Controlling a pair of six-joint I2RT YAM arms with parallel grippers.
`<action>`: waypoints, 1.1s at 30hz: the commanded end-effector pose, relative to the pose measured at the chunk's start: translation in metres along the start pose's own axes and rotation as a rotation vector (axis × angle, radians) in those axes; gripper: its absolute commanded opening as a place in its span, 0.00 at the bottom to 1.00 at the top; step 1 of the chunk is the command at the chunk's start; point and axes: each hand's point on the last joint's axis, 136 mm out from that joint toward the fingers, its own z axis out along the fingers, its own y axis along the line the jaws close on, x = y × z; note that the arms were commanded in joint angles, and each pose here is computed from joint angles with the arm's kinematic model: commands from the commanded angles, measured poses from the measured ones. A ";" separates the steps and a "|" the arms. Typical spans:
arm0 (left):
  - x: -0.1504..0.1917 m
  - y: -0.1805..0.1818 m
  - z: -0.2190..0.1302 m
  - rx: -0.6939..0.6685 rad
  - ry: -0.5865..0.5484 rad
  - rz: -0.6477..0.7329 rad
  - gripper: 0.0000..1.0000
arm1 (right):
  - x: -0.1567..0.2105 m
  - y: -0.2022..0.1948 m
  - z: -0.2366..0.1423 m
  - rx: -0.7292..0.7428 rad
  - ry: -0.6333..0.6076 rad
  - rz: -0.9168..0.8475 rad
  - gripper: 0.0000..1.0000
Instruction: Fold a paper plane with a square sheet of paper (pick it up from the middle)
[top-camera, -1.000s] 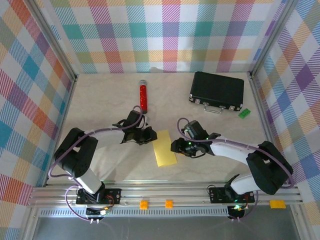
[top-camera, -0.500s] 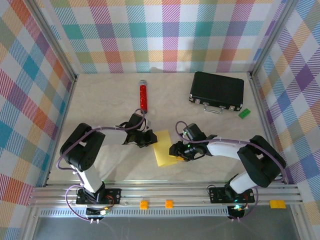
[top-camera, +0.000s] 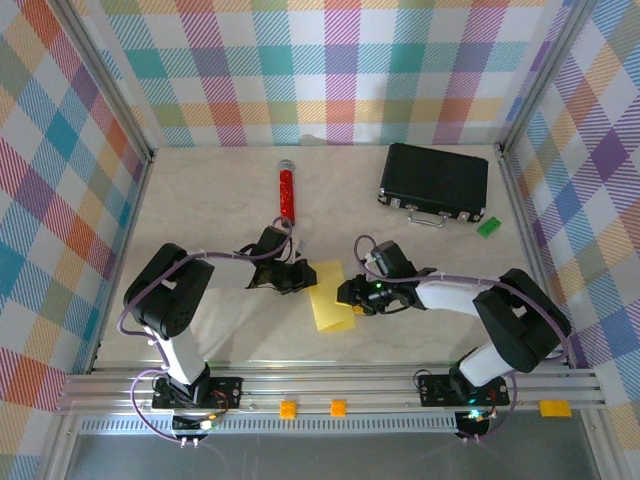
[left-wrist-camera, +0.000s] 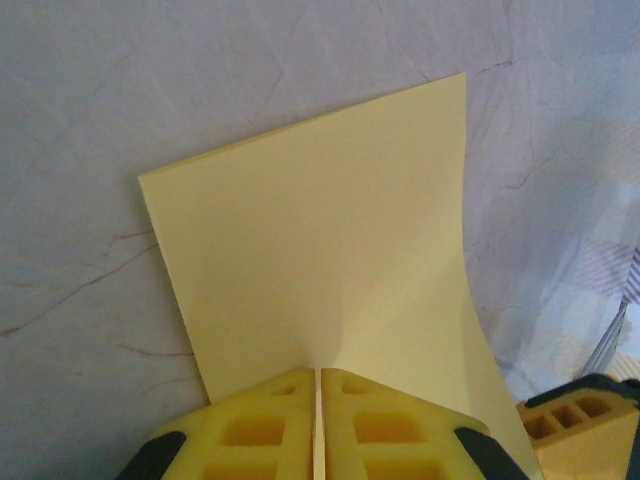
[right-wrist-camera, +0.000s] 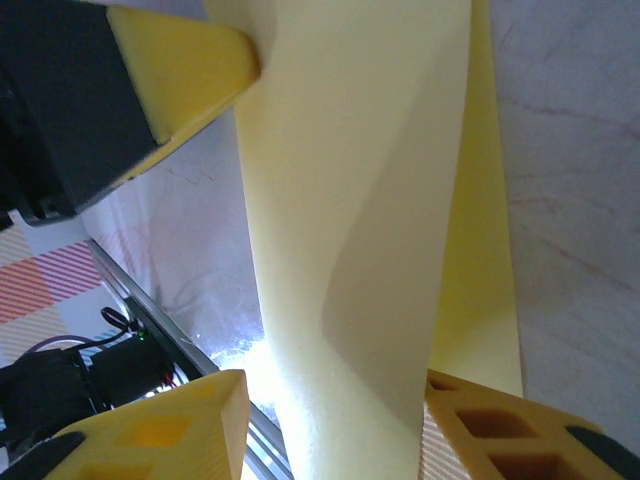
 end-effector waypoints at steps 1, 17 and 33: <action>0.013 0.011 0.009 -0.015 0.068 0.023 0.11 | -0.001 -0.002 0.003 -0.051 0.027 0.016 0.44; -0.005 -0.020 0.000 0.039 0.050 0.139 0.13 | -0.016 -0.011 0.005 -0.100 0.032 0.052 0.17; 0.017 -0.085 -0.062 0.094 -0.147 0.423 0.37 | -0.016 -0.026 0.013 -0.069 0.011 0.073 0.10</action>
